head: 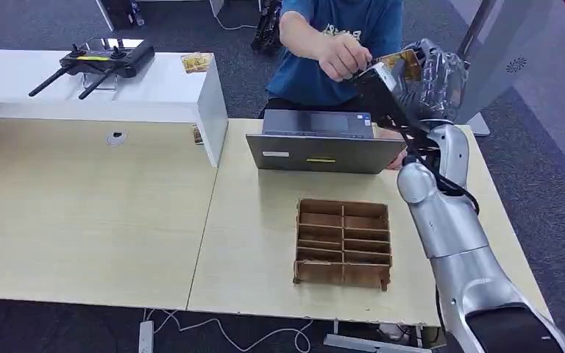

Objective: Pass the card to the sensor for recognition and then transmit it.

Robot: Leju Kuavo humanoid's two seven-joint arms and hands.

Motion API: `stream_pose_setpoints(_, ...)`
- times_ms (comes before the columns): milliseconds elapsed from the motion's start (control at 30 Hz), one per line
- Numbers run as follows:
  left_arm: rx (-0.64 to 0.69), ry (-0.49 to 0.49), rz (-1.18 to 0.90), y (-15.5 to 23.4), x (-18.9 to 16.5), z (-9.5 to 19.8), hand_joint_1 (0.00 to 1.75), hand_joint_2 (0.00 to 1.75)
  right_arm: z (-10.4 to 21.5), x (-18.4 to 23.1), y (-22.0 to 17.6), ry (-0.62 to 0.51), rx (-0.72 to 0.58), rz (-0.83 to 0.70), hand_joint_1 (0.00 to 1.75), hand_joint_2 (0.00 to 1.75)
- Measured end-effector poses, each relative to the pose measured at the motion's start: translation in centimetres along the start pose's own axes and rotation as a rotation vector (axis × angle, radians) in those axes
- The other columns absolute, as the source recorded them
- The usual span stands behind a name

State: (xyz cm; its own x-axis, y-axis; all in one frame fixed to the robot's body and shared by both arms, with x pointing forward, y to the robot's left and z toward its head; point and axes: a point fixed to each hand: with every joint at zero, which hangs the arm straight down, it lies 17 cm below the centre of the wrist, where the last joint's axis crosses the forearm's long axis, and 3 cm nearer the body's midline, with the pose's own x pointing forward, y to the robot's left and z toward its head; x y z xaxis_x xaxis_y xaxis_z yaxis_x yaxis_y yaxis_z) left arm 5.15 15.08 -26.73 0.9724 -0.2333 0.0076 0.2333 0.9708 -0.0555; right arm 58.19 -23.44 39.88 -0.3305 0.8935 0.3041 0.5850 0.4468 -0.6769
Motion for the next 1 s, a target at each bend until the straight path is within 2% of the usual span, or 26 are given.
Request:
stream_pose_setpoints(167, 0.006, -0.001, -0.002, 0.1, 0.0, 0.0, 0.00, 0.00, 0.2, -0.6, -0.2, 0.053, -0.010, -0.097, 1.75, 1.75)
stream_pose_setpoints(300, 0.013, -0.007, 0.004, 0.1, 0.1, 0.0, 0.00, 0.00, 0.2, -1.9, -0.2, 0.153, -0.002, -0.373, 1.75, 1.75)
stream_pose_setpoints(433, 0.014, -0.007, 0.009, 0.1, 0.1, 0.0, 0.00, 0.00, 0.3, -2.5, -0.4, 0.187, -0.005, -0.475, 1.75, 1.75)
stream_pose_setpoints(533, 0.014, -0.005, 0.024, 0.2, 0.1, 0.0, 0.00, 0.00, 0.4, -3.7, 0.1, 0.271, 0.007, -0.739, 1.75, 1.75)
stream_pose_setpoints(633, 0.011, 0.003, 0.043, 0.1, 0.1, 0.0, 0.00, 0.00, 0.6, -5.0, 0.4, 0.332, 0.000, -0.935, 1.75, 1.75)
stream_pose_setpoints(800, 0.006, 0.014, 0.067, 0.1, 0.1, 0.0, 0.00, 0.00, 1.1, -7.2, 0.3, 0.390, -0.039, -1.019, 1.75, 1.75)
stream_pose_setpoints(1000, -0.002, 0.022, 0.094, 0.1, 0.3, 0.1, 0.00, 0.00, 1.4, -8.4, 0.3, 0.410, -0.044, -1.021, 1.75, 1.75)
